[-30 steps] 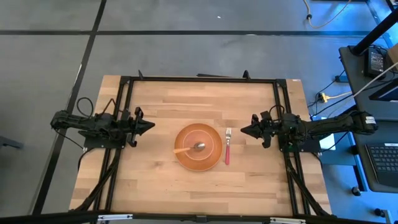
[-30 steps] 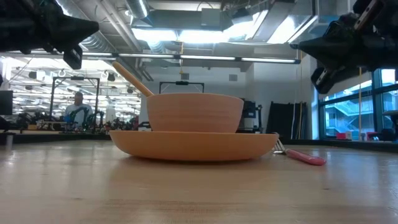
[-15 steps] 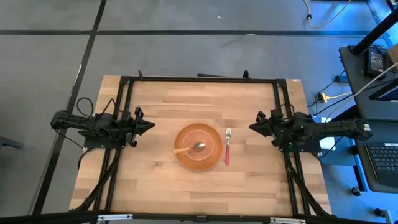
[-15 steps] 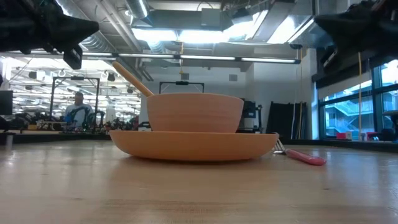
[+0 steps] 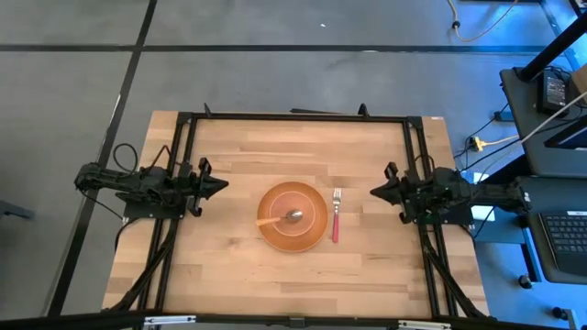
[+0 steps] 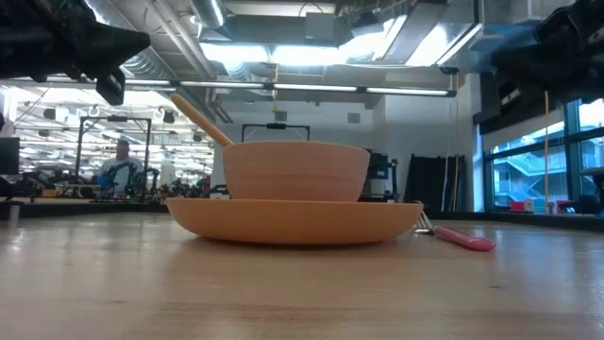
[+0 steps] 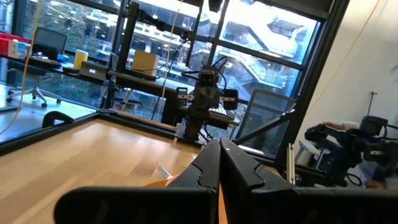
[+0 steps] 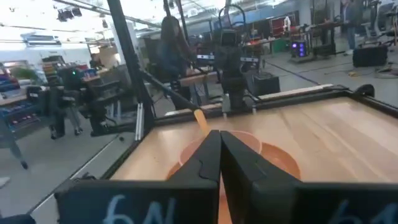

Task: Set table place
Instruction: Return to Home Position

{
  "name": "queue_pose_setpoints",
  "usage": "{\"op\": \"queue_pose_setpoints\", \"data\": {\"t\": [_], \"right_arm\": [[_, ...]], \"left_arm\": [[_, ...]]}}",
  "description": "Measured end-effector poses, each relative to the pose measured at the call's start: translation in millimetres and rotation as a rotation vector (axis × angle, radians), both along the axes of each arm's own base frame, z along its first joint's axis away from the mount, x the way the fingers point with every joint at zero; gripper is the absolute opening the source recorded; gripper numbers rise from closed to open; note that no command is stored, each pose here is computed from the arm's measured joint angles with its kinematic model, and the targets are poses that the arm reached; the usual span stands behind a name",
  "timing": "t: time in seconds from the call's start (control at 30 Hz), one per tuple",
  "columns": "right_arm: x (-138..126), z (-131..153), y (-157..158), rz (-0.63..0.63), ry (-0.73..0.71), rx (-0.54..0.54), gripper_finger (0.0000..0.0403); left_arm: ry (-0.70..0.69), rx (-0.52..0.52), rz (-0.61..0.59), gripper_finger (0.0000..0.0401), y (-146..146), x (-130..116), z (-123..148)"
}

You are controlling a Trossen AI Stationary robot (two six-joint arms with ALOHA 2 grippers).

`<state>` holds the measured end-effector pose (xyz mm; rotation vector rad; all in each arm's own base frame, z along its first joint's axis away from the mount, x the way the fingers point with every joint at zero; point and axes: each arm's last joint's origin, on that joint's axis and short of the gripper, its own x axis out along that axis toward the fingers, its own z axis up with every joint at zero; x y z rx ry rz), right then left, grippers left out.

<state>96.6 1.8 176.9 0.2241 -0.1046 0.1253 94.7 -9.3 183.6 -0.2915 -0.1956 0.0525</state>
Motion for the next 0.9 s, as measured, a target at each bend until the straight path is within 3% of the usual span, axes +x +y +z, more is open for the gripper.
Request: {"op": "queue_pose_setpoints", "data": {"t": [0.47, 0.9], "right_arm": [[0.7, -7.3, 0.7, -0.004, 0.032, -0.361, 0.0012], [0.7, -7.3, 0.7, -0.004, 0.031, -0.367, 0.0012]], "left_arm": [[0.0, 0.0, 0.0, 0.0, 0.0, 0.0, 0.0], [0.0, 0.0, 0.0, 0.0, 0.0, 0.0, 0.0]]}}
